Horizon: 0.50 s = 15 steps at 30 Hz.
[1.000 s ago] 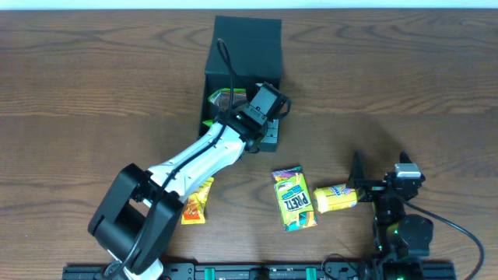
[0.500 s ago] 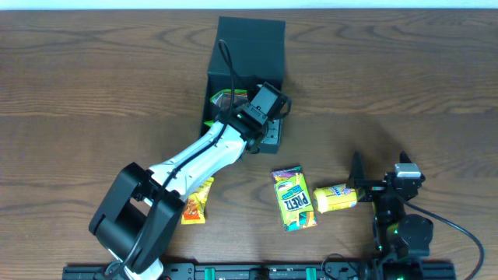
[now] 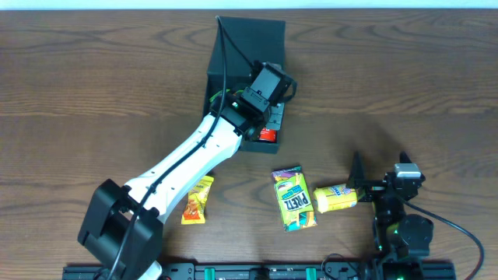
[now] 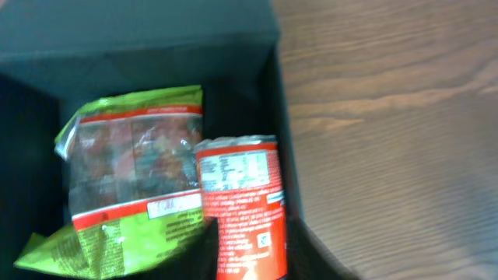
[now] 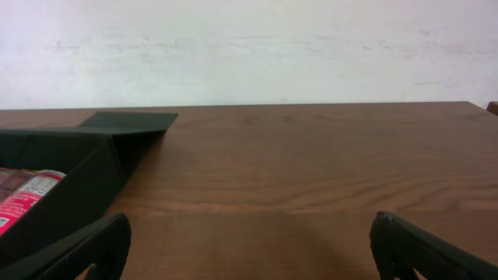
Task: Pack container
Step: 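Lift the red can into the box beside the Haribo bag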
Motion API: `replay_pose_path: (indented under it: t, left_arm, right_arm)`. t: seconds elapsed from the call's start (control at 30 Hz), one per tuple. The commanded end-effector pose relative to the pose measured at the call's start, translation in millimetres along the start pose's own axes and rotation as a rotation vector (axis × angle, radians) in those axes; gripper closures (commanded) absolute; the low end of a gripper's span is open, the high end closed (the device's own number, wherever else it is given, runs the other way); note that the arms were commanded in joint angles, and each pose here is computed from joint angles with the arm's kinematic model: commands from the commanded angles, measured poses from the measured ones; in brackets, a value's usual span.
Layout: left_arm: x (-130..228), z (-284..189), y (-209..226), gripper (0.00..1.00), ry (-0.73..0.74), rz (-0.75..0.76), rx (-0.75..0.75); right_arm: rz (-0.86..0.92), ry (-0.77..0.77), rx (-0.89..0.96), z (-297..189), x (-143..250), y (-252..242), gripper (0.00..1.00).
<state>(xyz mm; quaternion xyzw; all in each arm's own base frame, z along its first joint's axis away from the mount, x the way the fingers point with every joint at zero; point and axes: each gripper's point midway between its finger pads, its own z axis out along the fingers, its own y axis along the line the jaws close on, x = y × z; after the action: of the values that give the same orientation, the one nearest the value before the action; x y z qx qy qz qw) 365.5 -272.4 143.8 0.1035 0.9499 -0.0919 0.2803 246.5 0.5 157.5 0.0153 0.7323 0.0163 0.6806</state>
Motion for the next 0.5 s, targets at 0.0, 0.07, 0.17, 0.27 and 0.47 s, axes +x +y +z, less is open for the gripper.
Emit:
replay_pose_path:
  t: [0.0,0.07,0.17,0.27,0.47]
  left_arm:
    - [2,4,6,0.94,0.009,0.031,-0.047]
    - [10,12,8,0.94,0.035,0.036,-0.058]
    - [23,24,9,0.94,0.088,0.031,-0.064]
    - [32,36,6,0.94,0.128,0.025,-0.049]
    - [44,50,6,0.94,0.169,0.015,-0.053]
  right_arm:
    - [0.006,0.001,-0.012,0,1,3,0.01]
    - [0.006,0.002,-0.012,0,1,3,0.01]
    - [0.006,0.001,-0.012,0,1,3,0.01]
    - [0.006,0.002,-0.012,0,1,3,0.01]
    - [0.006,0.001,-0.012,0,1,3,0.01]
